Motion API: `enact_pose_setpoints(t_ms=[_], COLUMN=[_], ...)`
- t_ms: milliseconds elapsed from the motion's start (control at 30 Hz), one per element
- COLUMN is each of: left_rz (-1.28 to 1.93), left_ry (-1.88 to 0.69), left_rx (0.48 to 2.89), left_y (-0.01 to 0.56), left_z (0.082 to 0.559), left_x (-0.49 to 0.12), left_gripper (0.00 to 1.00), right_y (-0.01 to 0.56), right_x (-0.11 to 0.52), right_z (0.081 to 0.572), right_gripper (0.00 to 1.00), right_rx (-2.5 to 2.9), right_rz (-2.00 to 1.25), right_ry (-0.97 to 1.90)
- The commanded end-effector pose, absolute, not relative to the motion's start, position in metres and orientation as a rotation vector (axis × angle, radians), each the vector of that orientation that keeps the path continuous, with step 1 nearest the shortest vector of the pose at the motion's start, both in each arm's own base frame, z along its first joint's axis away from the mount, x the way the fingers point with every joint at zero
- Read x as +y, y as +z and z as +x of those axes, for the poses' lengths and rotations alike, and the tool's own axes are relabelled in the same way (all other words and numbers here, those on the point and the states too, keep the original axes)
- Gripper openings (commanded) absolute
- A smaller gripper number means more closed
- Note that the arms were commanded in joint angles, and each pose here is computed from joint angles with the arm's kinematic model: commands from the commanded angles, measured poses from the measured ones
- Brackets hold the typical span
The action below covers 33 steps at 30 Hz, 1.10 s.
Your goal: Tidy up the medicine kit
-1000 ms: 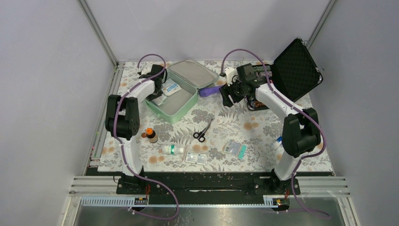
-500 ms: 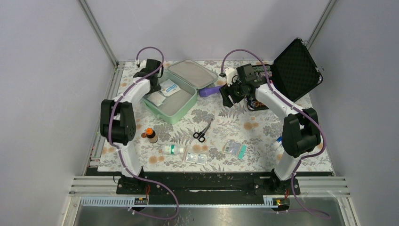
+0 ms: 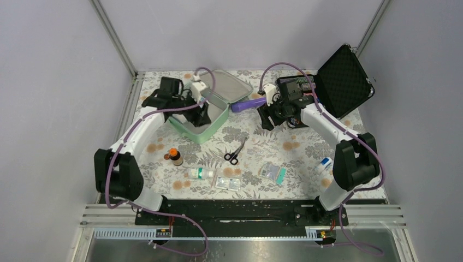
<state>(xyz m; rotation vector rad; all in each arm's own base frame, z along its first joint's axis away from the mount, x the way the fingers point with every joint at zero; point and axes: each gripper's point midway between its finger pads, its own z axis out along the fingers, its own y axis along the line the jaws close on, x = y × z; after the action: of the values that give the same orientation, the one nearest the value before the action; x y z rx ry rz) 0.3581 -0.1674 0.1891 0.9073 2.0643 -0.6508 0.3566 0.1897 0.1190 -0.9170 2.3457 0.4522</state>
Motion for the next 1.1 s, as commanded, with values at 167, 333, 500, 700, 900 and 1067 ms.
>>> enact_pose_setpoints(t_ms=[167,333,500,700,900,1067], left_rz=[1.524,1.759,1.868,1.966,2.072,2.077], left_ry=[-1.13,-1.166,-1.214,-1.086,-0.979,-0.906], left_rx=[1.975,1.912,1.906,2.041,2.056,2.057], left_y=[0.146,0.117,0.093,0.066,0.048,0.034], left_z=[0.258,0.214,0.19,0.189,0.179,0.181], left_x=[-0.216,-0.237,-0.254,-0.275,-0.292,-0.304], left_gripper=[0.69,0.67,0.63,0.58,0.52,0.33], right_y=[0.144,0.157,0.159,0.164,0.164,0.163], right_x=[0.174,0.164,0.154,0.15,0.143,0.138], right_z=[0.351,0.358,0.362,0.358,0.351,0.346], right_gripper=[0.73,0.73,0.73,0.73,0.73,0.73], right_rx=[2.303,2.32,2.33,2.318,2.316,2.317], right_rz=[-0.852,-0.671,-0.576,-0.567,-0.548,-0.528], right_ry=[0.392,0.411,0.427,0.433,0.438,0.436])
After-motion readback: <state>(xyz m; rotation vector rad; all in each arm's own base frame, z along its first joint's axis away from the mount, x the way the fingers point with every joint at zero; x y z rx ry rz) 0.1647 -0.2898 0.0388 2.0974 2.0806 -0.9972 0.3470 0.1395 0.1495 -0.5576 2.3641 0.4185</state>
